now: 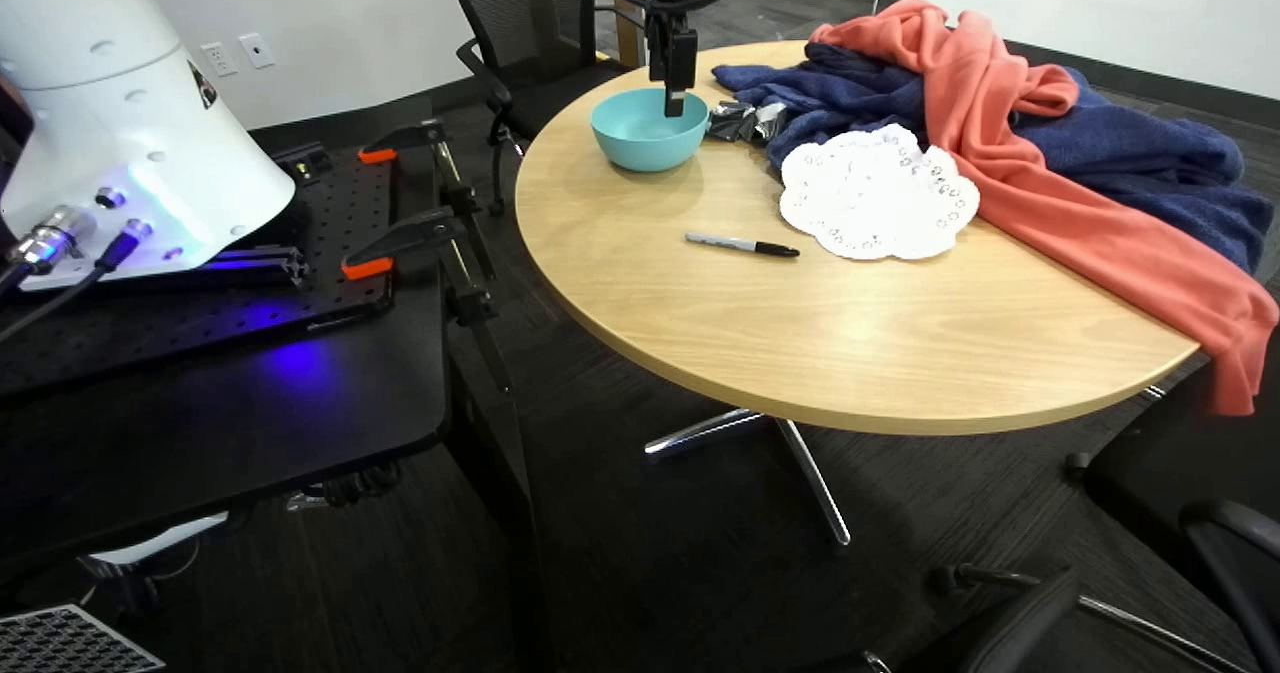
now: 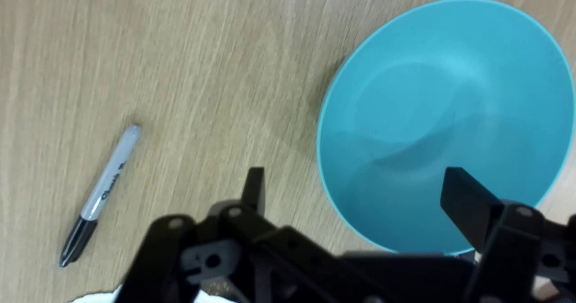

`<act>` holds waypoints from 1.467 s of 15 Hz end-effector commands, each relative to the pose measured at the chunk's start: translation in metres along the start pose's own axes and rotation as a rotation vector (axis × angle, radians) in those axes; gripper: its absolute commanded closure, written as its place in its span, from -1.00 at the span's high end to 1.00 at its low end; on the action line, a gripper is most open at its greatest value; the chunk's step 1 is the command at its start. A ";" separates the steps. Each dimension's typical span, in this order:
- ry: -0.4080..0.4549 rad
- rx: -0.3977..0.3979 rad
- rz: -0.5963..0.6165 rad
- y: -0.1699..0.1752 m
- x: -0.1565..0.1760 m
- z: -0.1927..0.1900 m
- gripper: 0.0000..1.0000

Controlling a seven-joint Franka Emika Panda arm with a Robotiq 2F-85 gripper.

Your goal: Move the bowl to the right

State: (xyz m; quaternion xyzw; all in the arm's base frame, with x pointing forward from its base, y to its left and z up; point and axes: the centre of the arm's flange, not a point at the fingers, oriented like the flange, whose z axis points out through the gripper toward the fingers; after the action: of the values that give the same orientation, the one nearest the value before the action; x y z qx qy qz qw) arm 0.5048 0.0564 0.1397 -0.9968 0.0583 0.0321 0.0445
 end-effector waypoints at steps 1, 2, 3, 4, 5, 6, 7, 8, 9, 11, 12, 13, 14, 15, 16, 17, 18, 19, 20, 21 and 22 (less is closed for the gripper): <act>-0.014 0.013 -0.007 0.001 0.018 0.025 1.00; -0.021 0.013 -0.003 0.001 0.020 0.032 1.00; -0.027 0.012 0.001 0.002 0.022 0.038 1.00; -0.035 0.015 0.004 0.003 0.024 0.044 1.00; -0.043 0.016 0.007 0.004 0.025 0.049 1.00; -0.050 0.017 0.009 0.005 0.026 0.054 1.00; -0.057 0.018 0.009 0.005 0.027 0.059 1.00; -0.063 0.016 0.011 0.006 0.028 0.063 1.00; -0.068 0.016 0.013 0.007 0.028 0.067 1.00; -0.073 0.016 0.014 0.008 0.029 0.072 0.47; -0.074 0.016 0.016 0.008 0.030 0.073 0.31; -0.075 0.017 0.017 0.008 0.030 0.075 0.17; -0.075 0.017 0.019 0.009 0.030 0.075 -0.01; -0.074 0.017 0.019 0.009 0.031 0.075 -0.15; -0.074 0.019 0.021 0.009 0.031 0.075 -0.29; -0.075 0.022 0.022 0.009 0.031 0.074 -0.46; -0.078 0.030 0.021 0.009 0.031 0.074 -0.60; -0.079 0.032 0.021 0.009 0.031 0.073 -0.77; -0.079 0.034 0.024 0.009 0.031 0.073 -0.90; -0.079 0.036 0.027 0.009 0.031 0.073 -1.00; -0.081 0.040 0.029 0.009 0.032 0.072 -1.00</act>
State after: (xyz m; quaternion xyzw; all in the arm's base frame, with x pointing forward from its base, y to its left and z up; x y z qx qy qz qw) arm 0.5263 0.0540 0.0620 -0.9937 0.0712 0.0688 0.0524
